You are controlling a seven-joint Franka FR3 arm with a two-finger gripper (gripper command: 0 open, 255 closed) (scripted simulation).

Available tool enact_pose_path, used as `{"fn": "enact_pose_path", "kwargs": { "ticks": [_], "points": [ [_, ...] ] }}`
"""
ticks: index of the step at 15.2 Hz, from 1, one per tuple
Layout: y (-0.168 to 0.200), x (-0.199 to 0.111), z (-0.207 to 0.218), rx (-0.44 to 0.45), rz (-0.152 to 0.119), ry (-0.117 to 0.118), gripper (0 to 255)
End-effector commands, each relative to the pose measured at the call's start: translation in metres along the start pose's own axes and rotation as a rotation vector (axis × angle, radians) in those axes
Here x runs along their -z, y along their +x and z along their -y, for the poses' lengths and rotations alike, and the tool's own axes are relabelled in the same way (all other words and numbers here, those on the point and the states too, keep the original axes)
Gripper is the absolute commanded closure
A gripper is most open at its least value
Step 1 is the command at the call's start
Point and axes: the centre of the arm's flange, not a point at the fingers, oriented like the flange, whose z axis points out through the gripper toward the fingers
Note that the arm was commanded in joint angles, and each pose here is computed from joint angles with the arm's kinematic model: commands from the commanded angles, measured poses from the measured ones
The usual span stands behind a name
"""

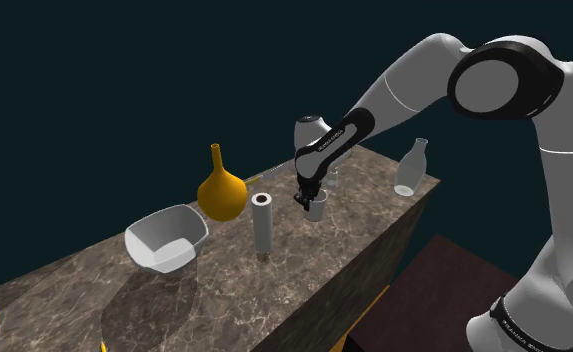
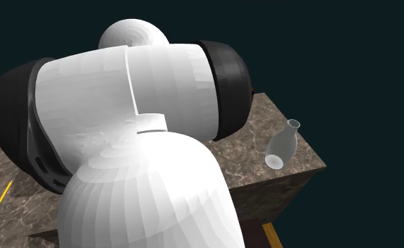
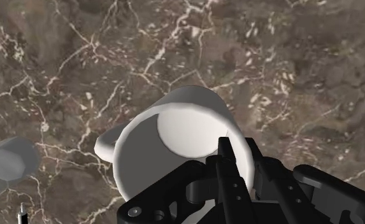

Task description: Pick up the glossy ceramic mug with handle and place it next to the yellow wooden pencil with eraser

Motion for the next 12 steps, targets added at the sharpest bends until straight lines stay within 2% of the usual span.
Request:
{"fn": "enact_pose_path", "kwargs": {
  "ticks": [1, 3, 12],
  "points": [
    [0.0, 0.0, 0.0, 0.0, 0.0, 0.0, 255],
    [0.0, 0.0, 0.0, 0.0, 0.0, 0.0, 255],
    [-0.002, 0.047, -0.002, 0.0, 0.0, 0.0, 255]
  ]
}}
